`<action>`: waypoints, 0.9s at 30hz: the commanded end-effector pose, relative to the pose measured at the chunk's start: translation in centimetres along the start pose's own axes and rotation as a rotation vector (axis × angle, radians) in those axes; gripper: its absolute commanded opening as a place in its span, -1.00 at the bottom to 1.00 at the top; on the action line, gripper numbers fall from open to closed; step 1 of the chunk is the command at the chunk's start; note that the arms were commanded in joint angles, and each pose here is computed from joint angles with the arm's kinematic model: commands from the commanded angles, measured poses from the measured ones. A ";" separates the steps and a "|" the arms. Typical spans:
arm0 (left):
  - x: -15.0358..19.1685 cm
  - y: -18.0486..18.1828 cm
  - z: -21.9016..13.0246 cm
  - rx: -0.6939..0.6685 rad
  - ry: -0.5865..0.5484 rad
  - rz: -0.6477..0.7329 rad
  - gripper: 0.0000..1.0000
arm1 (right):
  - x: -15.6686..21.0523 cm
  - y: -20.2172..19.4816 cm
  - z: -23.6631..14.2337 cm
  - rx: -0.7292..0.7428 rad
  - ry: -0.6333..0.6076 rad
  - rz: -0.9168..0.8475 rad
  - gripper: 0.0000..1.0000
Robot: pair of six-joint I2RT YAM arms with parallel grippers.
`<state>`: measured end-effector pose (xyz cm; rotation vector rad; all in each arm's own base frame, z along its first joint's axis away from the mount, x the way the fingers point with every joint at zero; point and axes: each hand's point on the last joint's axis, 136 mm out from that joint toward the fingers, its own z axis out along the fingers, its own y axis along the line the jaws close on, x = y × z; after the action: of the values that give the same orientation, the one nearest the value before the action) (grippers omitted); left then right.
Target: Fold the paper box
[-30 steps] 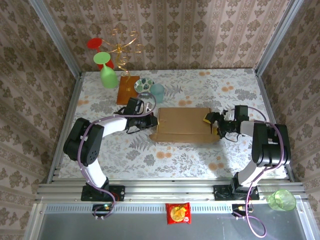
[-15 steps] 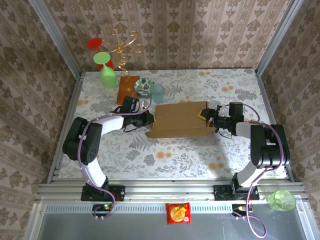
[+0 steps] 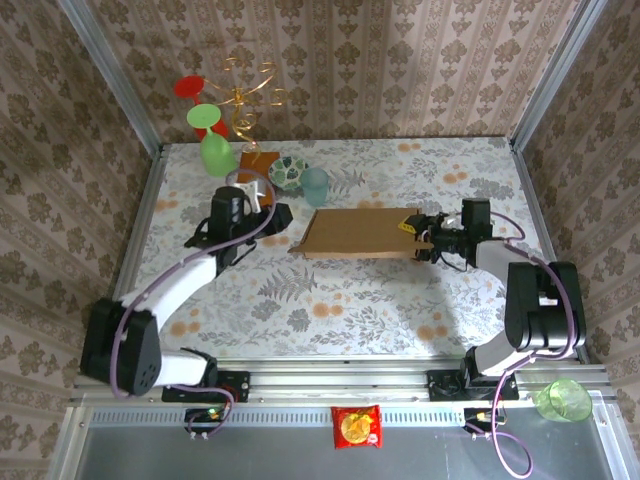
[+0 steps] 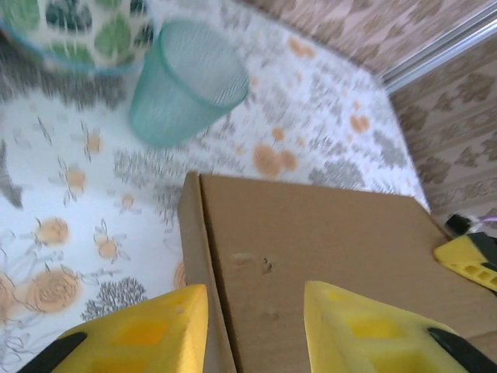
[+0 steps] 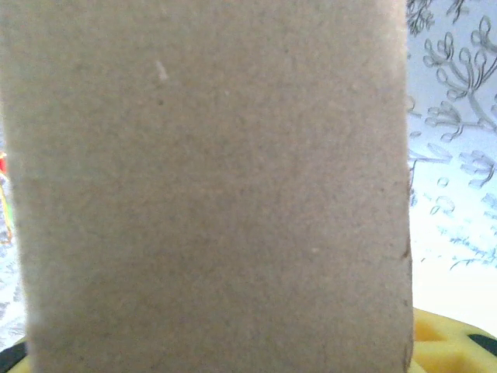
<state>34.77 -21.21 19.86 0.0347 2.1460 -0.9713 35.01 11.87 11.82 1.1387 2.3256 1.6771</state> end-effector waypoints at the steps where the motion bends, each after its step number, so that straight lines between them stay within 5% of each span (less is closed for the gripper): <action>1: -1.1 -1.0 -1.7 0.039 -0.106 0.154 -0.22 | 1.3 0.3 -0.9 0.064 0.015 0.179 -0.18; 9: 1.2 -3.5 -5.2 0.137 -0.061 0.322 -0.15 | 3.6 -0.8 -2.3 0.117 0.025 0.407 -0.14; 15: 4.0 -3.5 -7.8 0.167 -0.022 0.456 0.18 | 4.2 -2.1 -2.6 0.154 0.026 0.490 -0.09; 27: 6.9 -1.3 -3.6 0.193 0.063 0.420 0.32 | 3.2 -3.2 -1.7 0.186 0.033 0.547 -0.12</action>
<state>26.38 -20.82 16.55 0.5566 2.0641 -0.9281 31.12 12.10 12.55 1.7796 2.3608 1.7008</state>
